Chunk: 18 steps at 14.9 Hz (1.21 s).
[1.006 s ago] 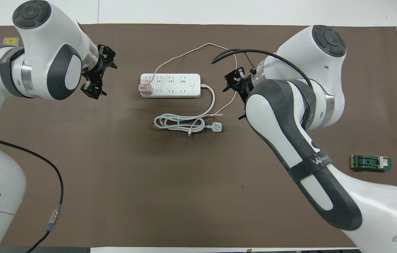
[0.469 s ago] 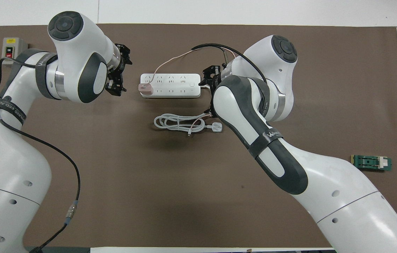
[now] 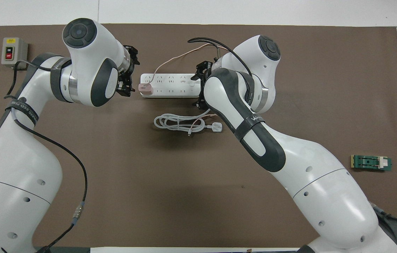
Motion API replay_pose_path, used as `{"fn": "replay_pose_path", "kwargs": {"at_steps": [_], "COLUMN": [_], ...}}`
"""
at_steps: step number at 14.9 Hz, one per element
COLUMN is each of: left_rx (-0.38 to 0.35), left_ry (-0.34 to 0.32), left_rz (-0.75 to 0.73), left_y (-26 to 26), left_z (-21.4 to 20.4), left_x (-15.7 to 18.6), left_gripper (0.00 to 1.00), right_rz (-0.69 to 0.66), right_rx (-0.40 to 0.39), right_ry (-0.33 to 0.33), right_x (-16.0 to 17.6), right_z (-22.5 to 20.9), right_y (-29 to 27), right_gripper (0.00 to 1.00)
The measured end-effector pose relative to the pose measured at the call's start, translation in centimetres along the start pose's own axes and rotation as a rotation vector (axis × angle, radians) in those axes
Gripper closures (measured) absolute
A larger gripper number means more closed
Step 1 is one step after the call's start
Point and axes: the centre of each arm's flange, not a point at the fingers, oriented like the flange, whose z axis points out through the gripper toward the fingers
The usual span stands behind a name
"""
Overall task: Unplug charger and place it aside
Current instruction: 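Reach the left gripper to the pink charger while the right gripper reaches the strip, then grasp the pink charger with the left gripper while the right gripper holds the strip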
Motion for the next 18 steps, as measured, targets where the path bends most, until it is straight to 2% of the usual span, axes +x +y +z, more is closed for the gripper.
{"fn": "replay_pose_path", "kwargs": {"at_steps": [15,16,17,18], "left_rx": [0.044,0.051,0.057,0.062], "left_ry": [0.003,0.003,0.004,0.004], "left_rz": [0.009,0.01,0.011,0.012], "left_y": [-1.3,-1.4,-1.5,-1.6], "left_z": [1.8,1.9,1.9,1.7], "left_x": [-2.0,-2.0,-2.1,-2.2], "left_gripper": [0.0,0.03,0.13,0.13], "right_rz": [-0.04,-0.046,-0.048,-0.048], "right_rx": [0.03,0.035,0.038,0.039], "right_ry": [0.005,0.009,0.011,0.012], "right_x": [-0.4,-0.4,-0.3,-0.2], "right_z": [1.5,1.5,1.5,1.6], "right_y": [-2.3,-2.5,-2.7,-2.8], "right_gripper": [0.01,0.01,0.01,0.01]}}
